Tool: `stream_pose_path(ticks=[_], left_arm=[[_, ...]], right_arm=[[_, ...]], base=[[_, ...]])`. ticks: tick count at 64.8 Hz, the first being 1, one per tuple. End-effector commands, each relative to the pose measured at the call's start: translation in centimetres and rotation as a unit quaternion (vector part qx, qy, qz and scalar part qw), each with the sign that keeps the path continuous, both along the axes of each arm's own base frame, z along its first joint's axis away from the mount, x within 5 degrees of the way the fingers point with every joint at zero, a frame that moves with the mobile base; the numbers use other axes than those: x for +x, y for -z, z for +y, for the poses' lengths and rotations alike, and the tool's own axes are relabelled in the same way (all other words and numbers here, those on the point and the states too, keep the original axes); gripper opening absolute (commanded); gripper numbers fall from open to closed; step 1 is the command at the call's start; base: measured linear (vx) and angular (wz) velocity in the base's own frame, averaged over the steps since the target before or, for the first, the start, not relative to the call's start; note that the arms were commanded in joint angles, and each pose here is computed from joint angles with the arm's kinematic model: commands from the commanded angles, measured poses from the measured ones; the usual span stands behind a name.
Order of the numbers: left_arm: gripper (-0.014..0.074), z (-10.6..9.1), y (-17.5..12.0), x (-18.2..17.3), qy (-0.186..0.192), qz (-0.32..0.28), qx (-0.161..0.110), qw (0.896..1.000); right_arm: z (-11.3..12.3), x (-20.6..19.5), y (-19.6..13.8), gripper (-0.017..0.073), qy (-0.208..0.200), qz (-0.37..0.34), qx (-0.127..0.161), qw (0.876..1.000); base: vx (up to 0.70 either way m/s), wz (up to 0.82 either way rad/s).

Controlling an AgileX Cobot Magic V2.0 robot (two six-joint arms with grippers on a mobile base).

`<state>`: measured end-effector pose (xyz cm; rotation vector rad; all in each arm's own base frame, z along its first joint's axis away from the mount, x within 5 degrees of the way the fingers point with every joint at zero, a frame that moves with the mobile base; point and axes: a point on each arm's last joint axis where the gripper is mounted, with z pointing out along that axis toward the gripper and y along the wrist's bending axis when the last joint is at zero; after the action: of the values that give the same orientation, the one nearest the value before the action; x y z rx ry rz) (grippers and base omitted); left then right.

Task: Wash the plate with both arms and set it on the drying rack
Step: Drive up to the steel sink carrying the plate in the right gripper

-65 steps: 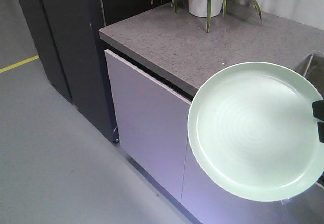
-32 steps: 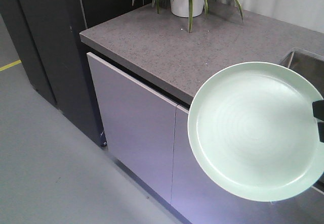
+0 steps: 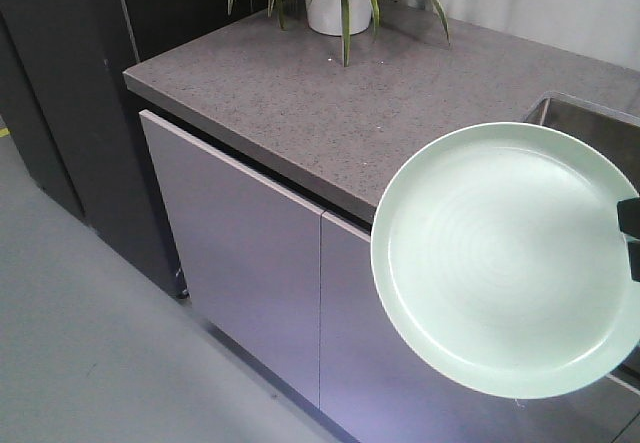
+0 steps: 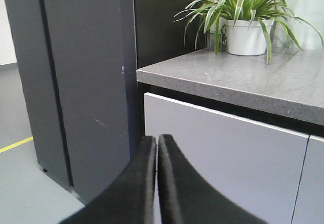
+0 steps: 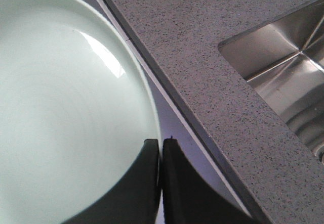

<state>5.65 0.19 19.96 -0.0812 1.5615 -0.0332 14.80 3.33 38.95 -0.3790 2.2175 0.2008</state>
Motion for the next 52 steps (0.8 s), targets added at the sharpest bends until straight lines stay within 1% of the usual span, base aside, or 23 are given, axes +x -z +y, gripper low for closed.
stream_pose_path(ticks=[1,52], left_arm=[[-0.0006,-0.07,0.03,-0.04,0.006,-0.031,-0.005,1.000],[-0.0006,-0.07,0.03,-0.04,0.006,-0.031,-0.005,1.000]], right_arm=[[-0.07,0.10,-1.43,-0.0006,0.009,-0.047,0.013,0.999],[-0.07,0.10,-1.42,-0.0006,0.008,-0.047,0.012,0.999]], base=[[0.03,-0.13],[0.03,-0.13]])
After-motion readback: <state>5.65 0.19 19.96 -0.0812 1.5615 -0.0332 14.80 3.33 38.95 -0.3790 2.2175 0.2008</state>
